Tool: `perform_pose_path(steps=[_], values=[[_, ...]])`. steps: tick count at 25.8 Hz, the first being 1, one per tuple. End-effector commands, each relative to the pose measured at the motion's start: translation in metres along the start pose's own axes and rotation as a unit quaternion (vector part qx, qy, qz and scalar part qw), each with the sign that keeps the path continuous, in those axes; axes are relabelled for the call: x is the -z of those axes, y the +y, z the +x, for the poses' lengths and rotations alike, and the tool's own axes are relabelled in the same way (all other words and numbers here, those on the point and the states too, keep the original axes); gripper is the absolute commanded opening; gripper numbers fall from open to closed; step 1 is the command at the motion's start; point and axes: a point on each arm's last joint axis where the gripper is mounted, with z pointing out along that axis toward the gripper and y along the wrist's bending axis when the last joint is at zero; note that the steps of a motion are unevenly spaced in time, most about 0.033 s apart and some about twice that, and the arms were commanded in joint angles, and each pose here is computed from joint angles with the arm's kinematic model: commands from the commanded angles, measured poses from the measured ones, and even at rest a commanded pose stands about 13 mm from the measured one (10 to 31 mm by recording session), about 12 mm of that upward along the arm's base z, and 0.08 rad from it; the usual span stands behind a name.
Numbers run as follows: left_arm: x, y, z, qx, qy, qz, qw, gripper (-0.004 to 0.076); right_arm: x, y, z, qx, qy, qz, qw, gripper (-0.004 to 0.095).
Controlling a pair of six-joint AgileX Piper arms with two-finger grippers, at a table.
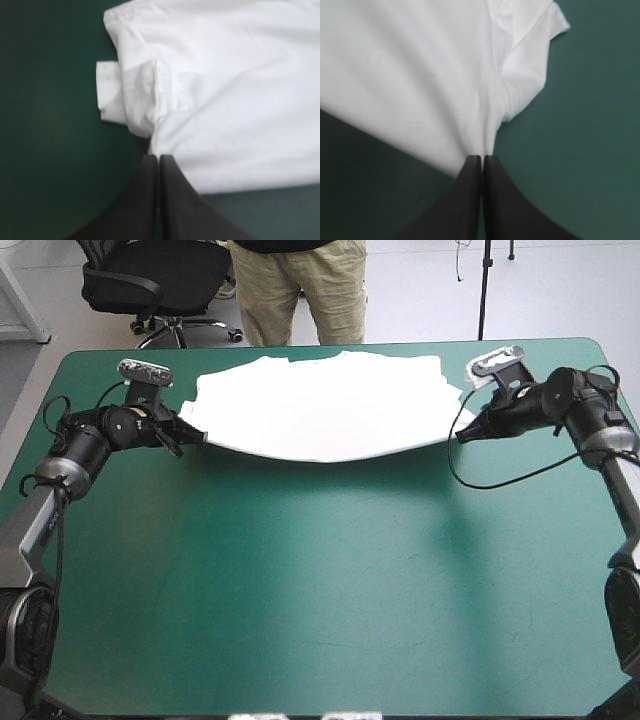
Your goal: Fold the cloth
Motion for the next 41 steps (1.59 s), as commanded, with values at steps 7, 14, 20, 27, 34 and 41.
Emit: perform_pose_path(steps=[7, 14, 20, 27, 34, 41], values=[[0.058, -0.018, 0.028, -0.035, 0.185, 0.082, 0.979, -0.0017, 0.052, 0.03, 0.05, -0.016, 0.113, -0.078, 0.99, -0.0017], [0.075, -0.03, 0.072, 0.022, 0.239, 0.074, 0.968, -0.0017, 0.056, 0.049, 0.088, -0.051, 0.15, -0.091, 0.983, -0.0017], [0.078, -0.042, 0.11, 0.039, 0.261, 0.086, 0.961, -0.0017, 0.038, 0.063, 0.123, -0.081, 0.181, -0.107, 0.974, -0.0016], [0.075, -0.045, 0.119, 0.046, 0.269, 0.089, 0.958, -0.0017, 0.026, 0.064, 0.136, -0.085, 0.175, -0.092, 0.977, -0.0017], [0.073, -0.046, 0.116, 0.039, 0.252, 0.101, 0.962, 0.0106, 0.027, 0.065, 0.133, -0.085, 0.16, -0.098, 0.979, 0.0212], [0.092, -0.043, 0.096, 0.042, 0.201, 0.083, 0.975, 0.0397, 0.068, 0.063, 0.107, -0.084, 0.086, -0.066, 0.991, 0.0555]])
